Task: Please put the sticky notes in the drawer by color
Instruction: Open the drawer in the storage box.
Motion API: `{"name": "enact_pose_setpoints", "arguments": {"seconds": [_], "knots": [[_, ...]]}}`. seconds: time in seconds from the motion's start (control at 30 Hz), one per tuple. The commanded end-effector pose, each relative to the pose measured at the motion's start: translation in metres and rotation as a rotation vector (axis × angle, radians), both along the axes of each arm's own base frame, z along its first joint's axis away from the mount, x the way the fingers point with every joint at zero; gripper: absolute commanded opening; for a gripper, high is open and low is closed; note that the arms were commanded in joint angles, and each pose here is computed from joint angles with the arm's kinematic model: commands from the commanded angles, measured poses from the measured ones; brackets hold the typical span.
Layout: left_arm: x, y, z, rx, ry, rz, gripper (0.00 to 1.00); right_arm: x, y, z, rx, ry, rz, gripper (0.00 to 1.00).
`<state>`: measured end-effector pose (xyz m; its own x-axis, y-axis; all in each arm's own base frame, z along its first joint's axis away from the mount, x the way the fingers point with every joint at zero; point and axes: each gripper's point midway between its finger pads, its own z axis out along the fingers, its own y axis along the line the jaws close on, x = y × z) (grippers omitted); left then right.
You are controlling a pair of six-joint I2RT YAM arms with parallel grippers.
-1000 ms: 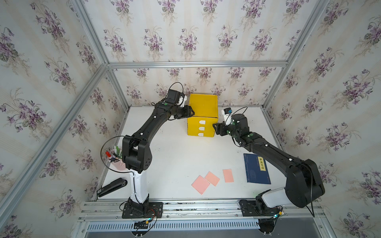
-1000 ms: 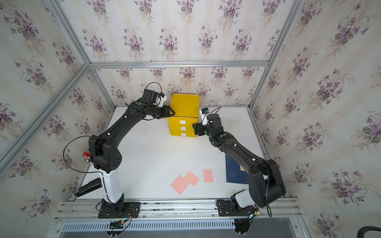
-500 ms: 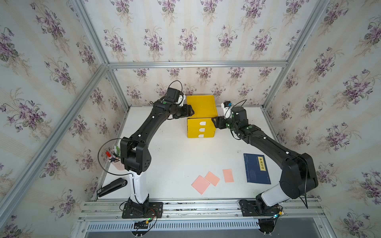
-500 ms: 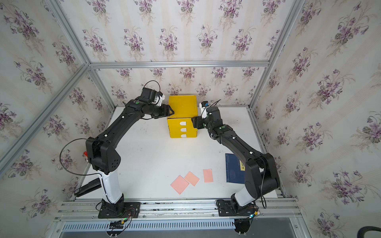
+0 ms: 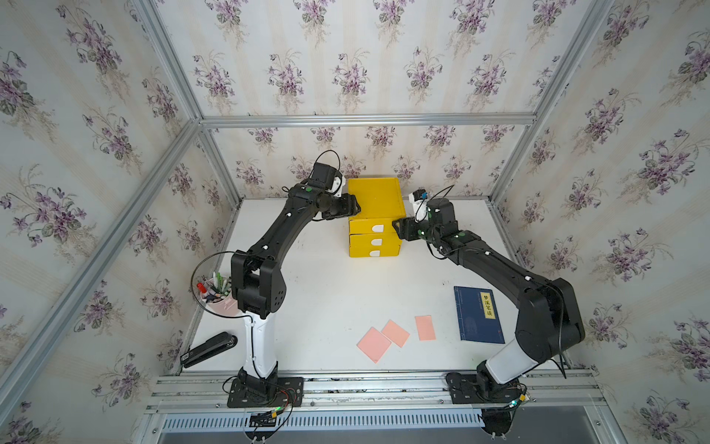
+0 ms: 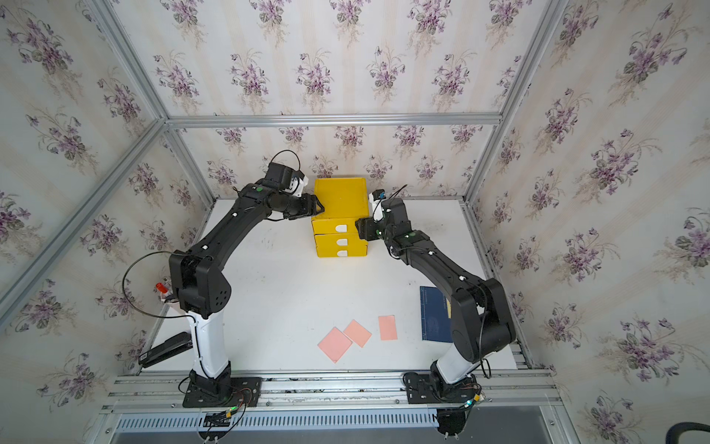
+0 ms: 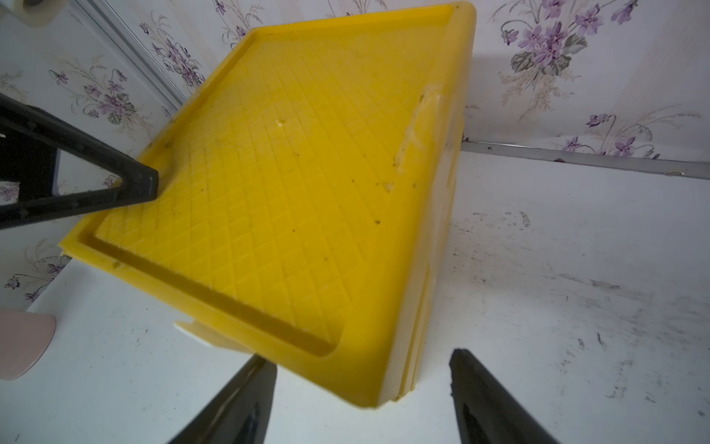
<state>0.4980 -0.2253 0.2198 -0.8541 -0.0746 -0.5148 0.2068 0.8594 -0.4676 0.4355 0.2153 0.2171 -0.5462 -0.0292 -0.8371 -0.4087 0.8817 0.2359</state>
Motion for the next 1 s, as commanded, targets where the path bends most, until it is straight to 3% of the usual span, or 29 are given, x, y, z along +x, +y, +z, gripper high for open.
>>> {"name": "enact_pose_setpoints", "arguments": {"seconds": [0.0, 0.07, 0.13, 0.2, 0.27, 0.43, 0.6, 0.8, 0.97], "knots": [[-0.001, 0.01, -0.019, 0.066, 0.044, 0.009, 0.7, -0.013, -0.006, 0.036, 0.02, -0.124, 0.016, 0.79], [0.0, 0.011, -0.019, 0.067, 0.042, 0.01, 0.7, -0.028, -0.007, 0.051, -0.007, -0.197, 0.072, 0.81], [0.001, 0.012, -0.02, 0.066, 0.041, 0.014, 0.7, -0.051, 0.001, 0.048, -0.1, -0.237, 0.231, 0.84], [0.002, 0.011, -0.021, 0.061, 0.044, 0.012, 0.7, -0.079, 0.014, 0.023, -0.18, -0.235, 0.447, 0.86], [0.003, 0.011, -0.021, 0.057, 0.043, 0.012, 0.7, -0.094, 0.019, -0.005, -0.241, -0.248, 0.574, 0.85], [0.006, 0.009, -0.022, 0.041, 0.049, 0.006, 0.7, -0.085, 0.036, -0.048, -0.279, -0.27, 0.662, 0.84], [0.004, 0.009, -0.027, 0.046, 0.058, 0.002, 0.7, -0.064, 0.054, -0.091, -0.468, -0.292, 0.746, 0.85], [0.004, 0.014, -0.032, 0.078, 0.079, 0.011, 0.71, -0.034, 0.061, -0.118, -0.554, -0.313, 0.729, 0.9], [0.002, 0.015, -0.037, 0.082, 0.088, 0.006, 0.71, -0.029, 0.077, -0.133, -0.628, -0.331, 0.776, 0.9]]}}
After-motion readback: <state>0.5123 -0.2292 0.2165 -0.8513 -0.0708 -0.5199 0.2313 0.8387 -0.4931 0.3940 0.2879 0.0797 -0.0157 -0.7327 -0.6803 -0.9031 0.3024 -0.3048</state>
